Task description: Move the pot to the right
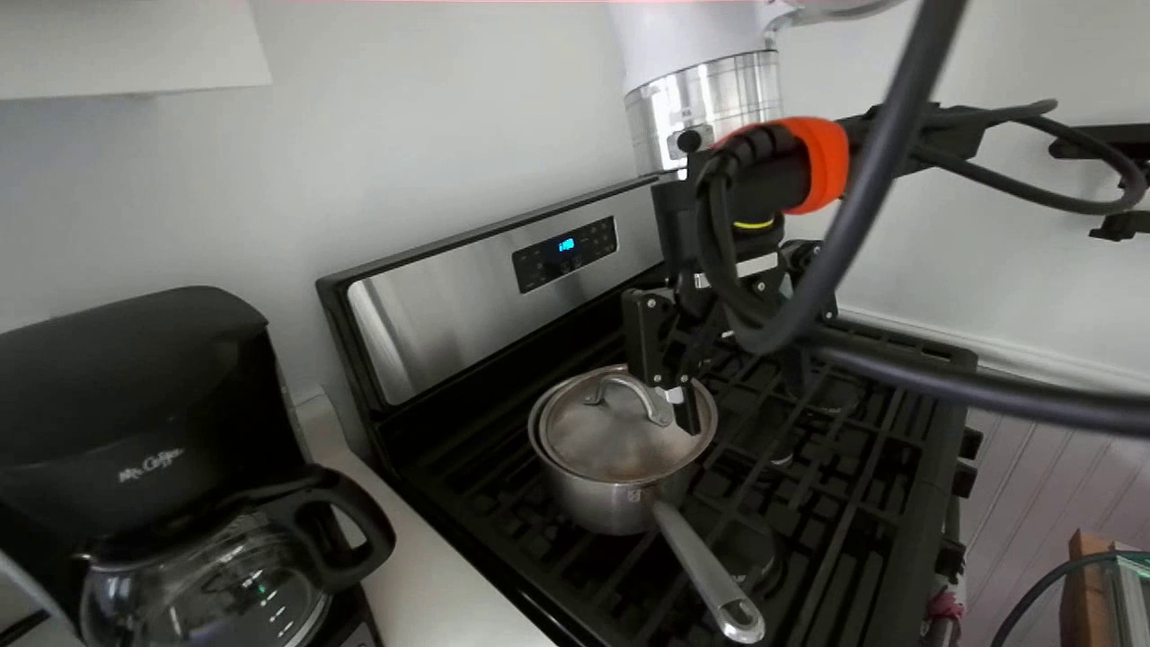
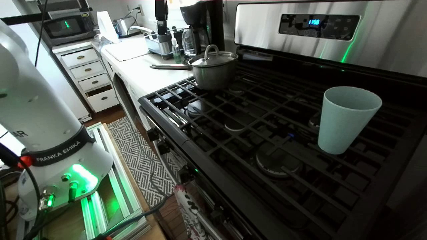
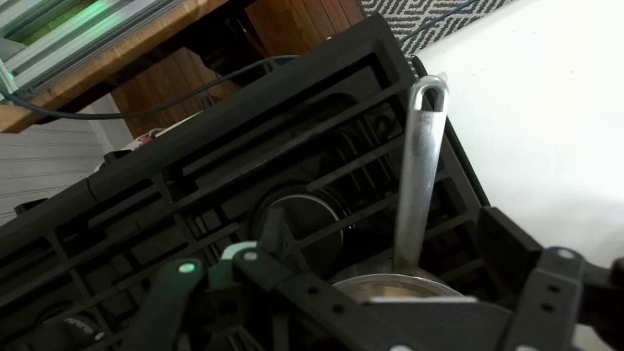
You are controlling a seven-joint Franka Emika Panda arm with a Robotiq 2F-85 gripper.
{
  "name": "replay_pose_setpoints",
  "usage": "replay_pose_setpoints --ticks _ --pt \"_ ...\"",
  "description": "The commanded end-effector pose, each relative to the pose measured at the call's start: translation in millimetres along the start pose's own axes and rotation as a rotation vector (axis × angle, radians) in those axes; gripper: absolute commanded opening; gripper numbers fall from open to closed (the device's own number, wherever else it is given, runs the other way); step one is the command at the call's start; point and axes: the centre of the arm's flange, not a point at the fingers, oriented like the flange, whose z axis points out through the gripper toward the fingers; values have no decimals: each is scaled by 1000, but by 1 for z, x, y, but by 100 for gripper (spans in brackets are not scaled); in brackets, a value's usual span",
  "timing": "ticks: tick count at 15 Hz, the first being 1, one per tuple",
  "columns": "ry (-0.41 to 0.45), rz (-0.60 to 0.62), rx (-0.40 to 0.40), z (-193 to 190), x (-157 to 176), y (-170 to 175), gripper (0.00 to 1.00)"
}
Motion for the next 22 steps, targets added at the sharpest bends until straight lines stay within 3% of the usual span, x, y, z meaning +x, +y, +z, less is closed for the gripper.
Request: replay_pose_setpoints --ticks 1,5,9,14,17,20,22 --pt "2 2 1 -1 -1 1 100" --pt "8 6 6 -3 -2 3 100" --pt "41 259 1 -17 7 18 100" --pt "15 524 45 -45 19 28 100" --pt "-43 613 42 -41 20 18 100" --pt "-51 643 63 -28 21 6 100" --pt "-30 502 83 -15 30 -2 100"
